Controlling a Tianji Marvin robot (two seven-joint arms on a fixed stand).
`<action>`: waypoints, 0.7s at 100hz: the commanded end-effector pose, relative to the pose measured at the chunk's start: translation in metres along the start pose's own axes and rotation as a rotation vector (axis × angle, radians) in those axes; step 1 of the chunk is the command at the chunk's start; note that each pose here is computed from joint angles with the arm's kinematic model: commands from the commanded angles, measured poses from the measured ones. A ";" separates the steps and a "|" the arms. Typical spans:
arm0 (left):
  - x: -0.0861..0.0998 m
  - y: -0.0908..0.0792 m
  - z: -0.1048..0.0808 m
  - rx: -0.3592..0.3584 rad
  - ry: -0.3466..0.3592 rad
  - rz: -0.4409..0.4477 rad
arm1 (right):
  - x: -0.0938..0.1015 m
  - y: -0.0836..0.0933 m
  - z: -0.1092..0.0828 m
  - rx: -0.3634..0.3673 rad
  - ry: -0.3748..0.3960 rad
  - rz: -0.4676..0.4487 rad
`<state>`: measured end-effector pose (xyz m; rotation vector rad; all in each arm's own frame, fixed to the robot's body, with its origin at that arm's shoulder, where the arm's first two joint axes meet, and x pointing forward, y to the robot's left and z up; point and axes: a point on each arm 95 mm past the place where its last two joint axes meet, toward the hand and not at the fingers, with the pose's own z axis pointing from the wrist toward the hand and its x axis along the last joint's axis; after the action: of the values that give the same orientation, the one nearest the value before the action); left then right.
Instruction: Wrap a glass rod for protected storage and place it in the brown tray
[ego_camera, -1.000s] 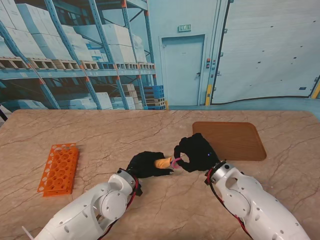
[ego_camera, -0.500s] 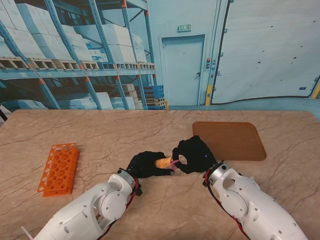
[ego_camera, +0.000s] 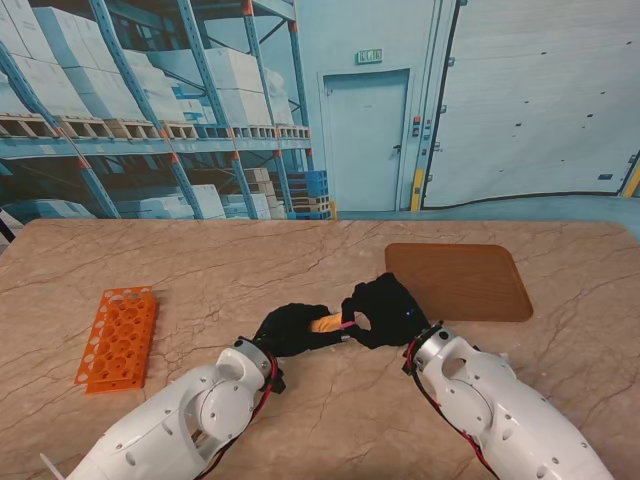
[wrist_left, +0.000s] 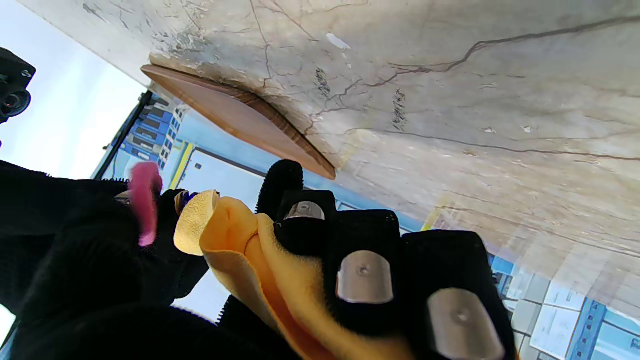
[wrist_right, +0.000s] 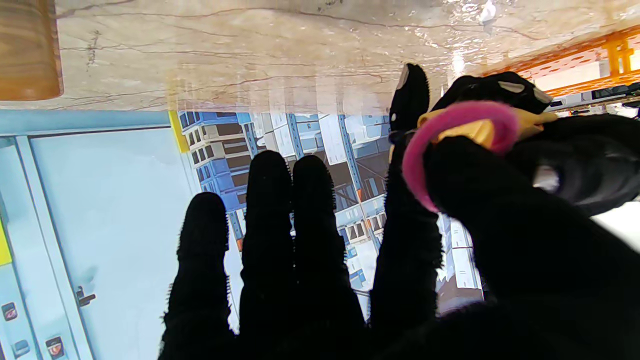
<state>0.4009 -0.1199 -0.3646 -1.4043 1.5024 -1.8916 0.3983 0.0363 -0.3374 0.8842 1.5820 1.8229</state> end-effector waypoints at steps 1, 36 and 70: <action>0.006 0.003 -0.001 -0.008 0.004 -0.019 | 0.003 0.000 0.001 0.000 0.006 0.005; 0.010 0.003 -0.001 -0.006 0.031 0.013 | 0.003 -0.001 0.001 0.000 0.006 0.007; 0.014 0.002 -0.001 0.005 0.051 0.008 | 0.000 0.000 -0.001 -0.004 -0.011 -0.004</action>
<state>0.3963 -0.1261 -0.3618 -1.3566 1.5277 -1.9136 0.4001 0.0334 -0.3375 0.8887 1.5773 1.8112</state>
